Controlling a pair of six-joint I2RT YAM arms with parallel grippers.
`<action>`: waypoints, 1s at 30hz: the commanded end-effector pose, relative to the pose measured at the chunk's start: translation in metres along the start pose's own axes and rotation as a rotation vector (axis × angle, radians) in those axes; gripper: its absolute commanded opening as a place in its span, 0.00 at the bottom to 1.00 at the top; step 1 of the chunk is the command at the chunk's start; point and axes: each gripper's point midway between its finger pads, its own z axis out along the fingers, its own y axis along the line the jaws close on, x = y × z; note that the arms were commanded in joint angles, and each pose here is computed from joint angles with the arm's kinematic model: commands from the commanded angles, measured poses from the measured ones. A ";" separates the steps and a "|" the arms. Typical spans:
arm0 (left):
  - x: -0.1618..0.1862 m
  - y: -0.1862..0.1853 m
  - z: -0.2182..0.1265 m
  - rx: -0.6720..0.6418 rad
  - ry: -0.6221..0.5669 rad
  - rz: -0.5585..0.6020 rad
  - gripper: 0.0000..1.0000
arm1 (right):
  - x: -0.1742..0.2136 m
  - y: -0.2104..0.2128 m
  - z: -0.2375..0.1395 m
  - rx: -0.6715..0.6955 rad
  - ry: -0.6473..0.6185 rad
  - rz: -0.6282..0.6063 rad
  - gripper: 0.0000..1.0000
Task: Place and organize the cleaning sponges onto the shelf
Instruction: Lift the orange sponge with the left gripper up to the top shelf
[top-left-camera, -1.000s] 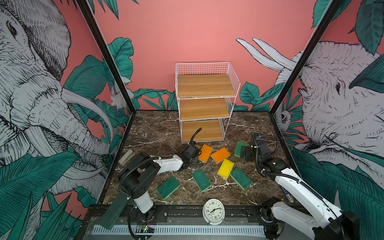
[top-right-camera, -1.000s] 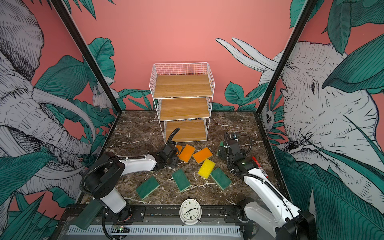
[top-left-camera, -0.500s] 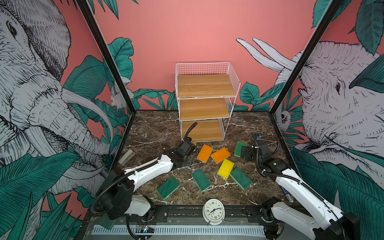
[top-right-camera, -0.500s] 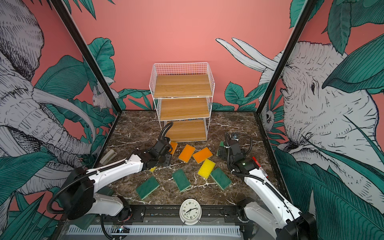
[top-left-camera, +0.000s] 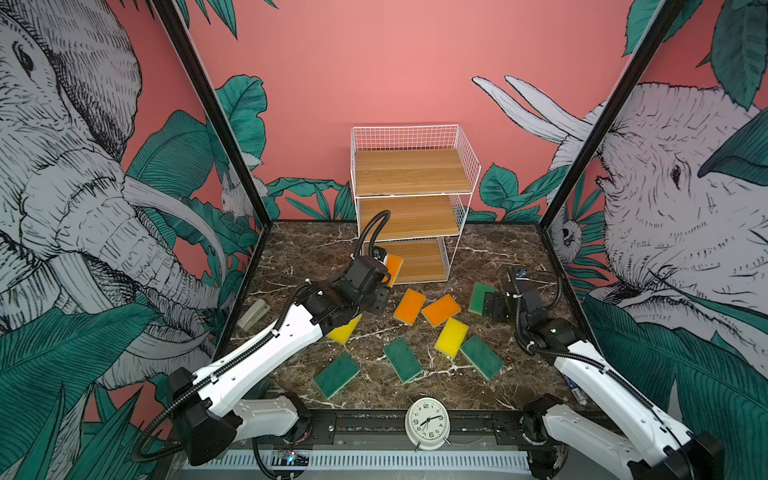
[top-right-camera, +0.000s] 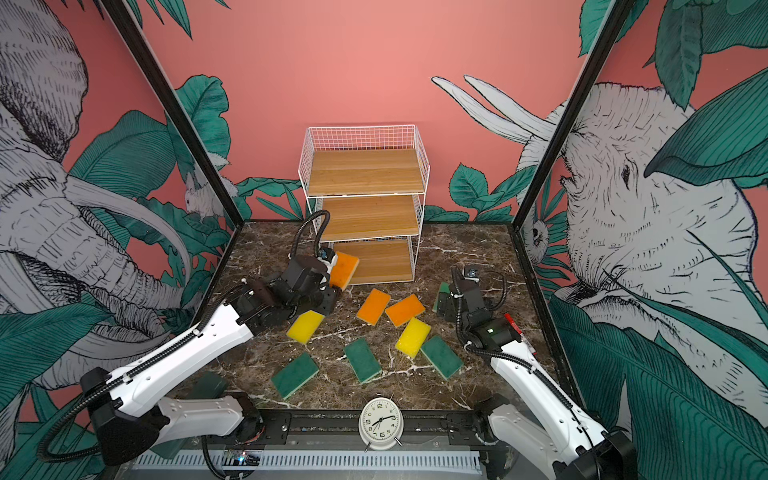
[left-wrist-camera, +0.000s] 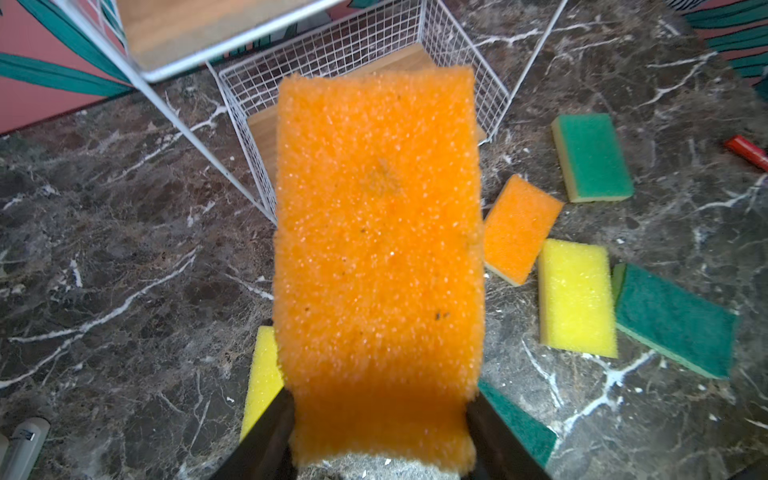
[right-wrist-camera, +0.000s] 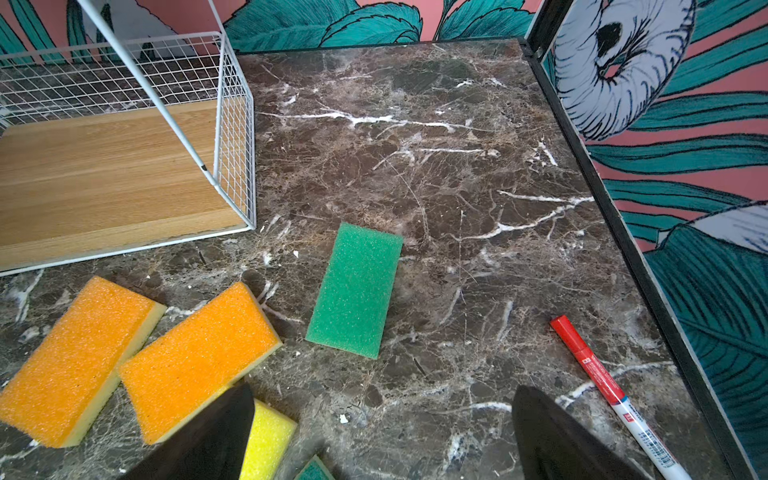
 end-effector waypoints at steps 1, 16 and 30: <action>-0.009 0.006 -0.029 -0.001 -0.020 0.026 0.55 | -0.006 0.003 -0.002 -0.012 -0.017 -0.004 0.99; -0.124 0.002 -0.116 0.064 -0.374 0.018 0.53 | -0.003 0.012 0.001 -0.053 0.002 0.010 0.99; -0.212 0.007 -0.134 -0.038 -0.602 -0.052 0.59 | -0.003 0.012 -0.001 -0.067 -0.020 0.018 0.99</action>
